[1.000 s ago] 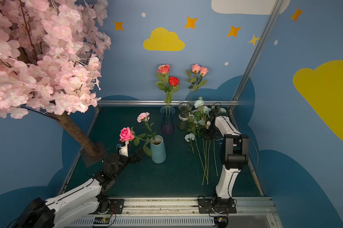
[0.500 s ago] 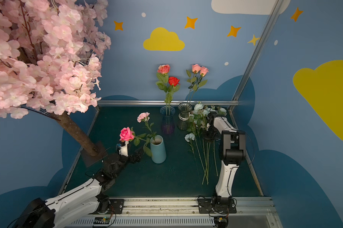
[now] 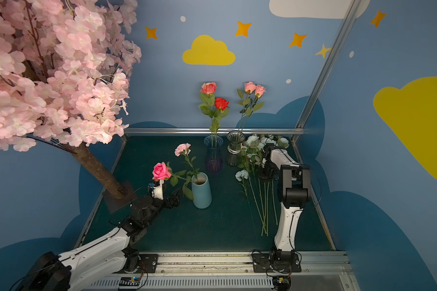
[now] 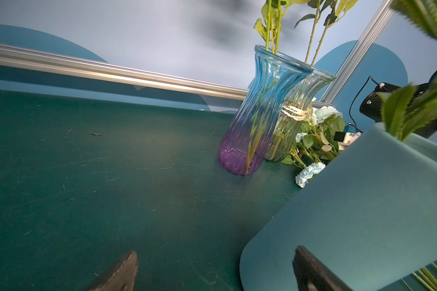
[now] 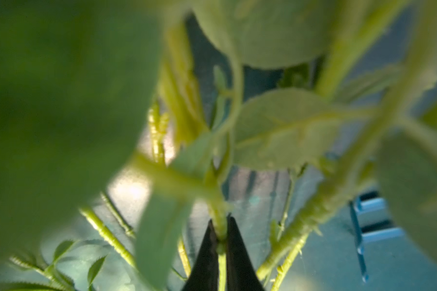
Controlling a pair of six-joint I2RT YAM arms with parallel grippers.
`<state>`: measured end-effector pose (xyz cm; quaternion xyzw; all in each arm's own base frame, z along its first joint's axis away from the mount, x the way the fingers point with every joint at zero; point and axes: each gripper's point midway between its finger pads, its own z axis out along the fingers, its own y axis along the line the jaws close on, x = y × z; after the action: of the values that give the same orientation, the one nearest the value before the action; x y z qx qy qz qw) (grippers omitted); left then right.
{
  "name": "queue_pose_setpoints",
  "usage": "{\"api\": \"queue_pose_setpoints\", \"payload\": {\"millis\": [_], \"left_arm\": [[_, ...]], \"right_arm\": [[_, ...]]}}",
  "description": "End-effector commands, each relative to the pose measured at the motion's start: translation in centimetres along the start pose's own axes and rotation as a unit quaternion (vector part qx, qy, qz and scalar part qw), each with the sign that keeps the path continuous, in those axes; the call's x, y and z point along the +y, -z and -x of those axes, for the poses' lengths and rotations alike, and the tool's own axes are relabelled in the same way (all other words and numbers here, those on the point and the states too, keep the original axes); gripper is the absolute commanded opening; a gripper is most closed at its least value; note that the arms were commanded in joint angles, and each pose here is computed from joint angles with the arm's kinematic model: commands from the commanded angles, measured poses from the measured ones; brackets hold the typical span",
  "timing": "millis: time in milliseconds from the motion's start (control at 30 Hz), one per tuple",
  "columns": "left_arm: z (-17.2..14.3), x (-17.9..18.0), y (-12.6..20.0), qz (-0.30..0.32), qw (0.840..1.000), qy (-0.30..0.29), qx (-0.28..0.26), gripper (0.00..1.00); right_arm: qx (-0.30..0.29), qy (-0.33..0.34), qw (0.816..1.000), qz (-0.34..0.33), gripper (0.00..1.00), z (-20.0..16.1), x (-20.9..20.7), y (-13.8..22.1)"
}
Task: Pick out blue flowers from the vase
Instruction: Place the flower at the center of the board.
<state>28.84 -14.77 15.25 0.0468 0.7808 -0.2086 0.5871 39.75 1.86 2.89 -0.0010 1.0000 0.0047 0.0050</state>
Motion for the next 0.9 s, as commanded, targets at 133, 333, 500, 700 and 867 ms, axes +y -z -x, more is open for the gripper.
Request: {"api": "queue_pose_setpoints", "payload": {"millis": [133,333,500,700,867], "left_arm": [[1.3,-0.3,-0.2,-0.002,1.0,0.004,-0.013,0.96],[1.5,-0.2,0.0,0.007,1.0,0.012,0.006,0.94],[1.5,-1.1,0.5,-0.004,0.998,0.019,0.058,0.93],[2.4,-2.4,1.7,-0.019,0.994,0.035,0.101,0.9],[4.1,-4.6,2.1,-0.051,0.987,0.058,0.141,0.85]], "right_arm": [[-0.026,0.0,0.999,0.021,0.33,0.3,0.9,0.8],[-0.106,-0.005,0.994,0.037,0.46,0.5,1.4,4.5],[-0.2,0.008,0.979,0.039,0.57,0.3,2.5,8.9],[-0.332,0.035,0.94,0.066,0.61,-1.3,4.9,14.2],[-0.452,0.093,0.875,0.15,0.61,-2.9,9.3,17.7]]}}
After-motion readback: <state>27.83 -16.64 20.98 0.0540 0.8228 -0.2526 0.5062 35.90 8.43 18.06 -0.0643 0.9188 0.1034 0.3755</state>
